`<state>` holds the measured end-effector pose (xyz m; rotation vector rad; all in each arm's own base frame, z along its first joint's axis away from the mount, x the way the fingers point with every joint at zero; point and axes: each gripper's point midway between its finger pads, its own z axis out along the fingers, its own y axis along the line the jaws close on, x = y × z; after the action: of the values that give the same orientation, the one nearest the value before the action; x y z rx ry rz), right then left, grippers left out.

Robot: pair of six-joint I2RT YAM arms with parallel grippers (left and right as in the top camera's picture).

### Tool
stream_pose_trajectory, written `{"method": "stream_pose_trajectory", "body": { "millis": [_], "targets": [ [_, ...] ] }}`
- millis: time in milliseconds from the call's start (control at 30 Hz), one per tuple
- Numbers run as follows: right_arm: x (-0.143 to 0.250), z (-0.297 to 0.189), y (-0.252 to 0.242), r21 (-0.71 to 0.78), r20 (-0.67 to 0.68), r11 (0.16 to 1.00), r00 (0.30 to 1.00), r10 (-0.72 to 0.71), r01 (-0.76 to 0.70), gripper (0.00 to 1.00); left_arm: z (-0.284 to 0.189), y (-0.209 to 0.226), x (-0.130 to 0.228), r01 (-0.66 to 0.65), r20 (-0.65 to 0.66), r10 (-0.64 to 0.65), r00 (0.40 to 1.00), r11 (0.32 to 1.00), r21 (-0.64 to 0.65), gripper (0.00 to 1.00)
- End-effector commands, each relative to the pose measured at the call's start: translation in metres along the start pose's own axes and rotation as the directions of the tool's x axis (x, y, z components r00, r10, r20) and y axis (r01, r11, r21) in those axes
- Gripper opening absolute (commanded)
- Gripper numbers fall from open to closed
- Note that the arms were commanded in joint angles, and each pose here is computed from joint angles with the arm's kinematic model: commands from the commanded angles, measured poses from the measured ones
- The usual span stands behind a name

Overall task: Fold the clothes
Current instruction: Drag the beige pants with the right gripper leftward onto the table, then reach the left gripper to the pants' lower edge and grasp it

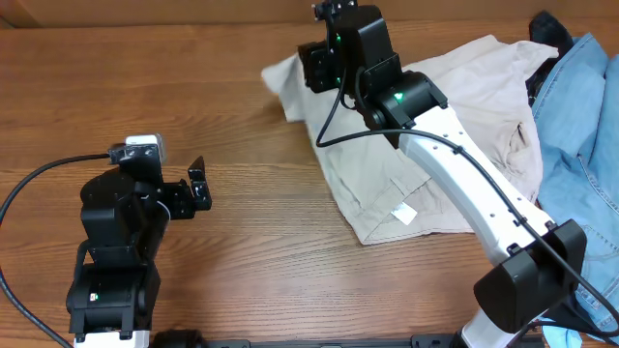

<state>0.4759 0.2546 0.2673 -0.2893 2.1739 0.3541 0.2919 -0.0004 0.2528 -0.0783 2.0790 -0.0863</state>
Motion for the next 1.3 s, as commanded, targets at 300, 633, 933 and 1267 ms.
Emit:
{"method": "stream_pose_trajectory", "body": {
  "millis": [300, 633, 933, 1267],
  "targets": [
    [0.031, -0.122, -0.172, 0.385, -0.136, 0.899, 0.95, 0.28, -0.209, 1.0, 0.0, -0.055, 0.0, 0.164, -0.083, -0.146, 0.986, 0.943, 0.289, 1.0],
    [0.083, -0.171, -0.248, 0.546, -0.199, 0.765, 0.834, 0.515, -0.342, 1.0, 0.045, -0.148, 0.092, 0.472, -0.592, -0.222, 0.775, 0.826, 0.307, 1.0],
    [0.088, -0.178, -0.258, 0.523, -0.191, 0.75, 0.801, 0.567, -0.405, 1.0, 0.066, -0.229, 0.175, 0.592, -0.82, -0.235, 0.522, 0.792, 0.15, 1.0],
    [0.091, -0.179, -0.257, 0.526, -0.202, 0.748, 0.795, 0.571, -0.404, 1.0, 0.098, -0.276, 0.233, 0.675, -0.873, -0.333, 0.356, 0.738, -0.006, 1.0]
  ]
}}
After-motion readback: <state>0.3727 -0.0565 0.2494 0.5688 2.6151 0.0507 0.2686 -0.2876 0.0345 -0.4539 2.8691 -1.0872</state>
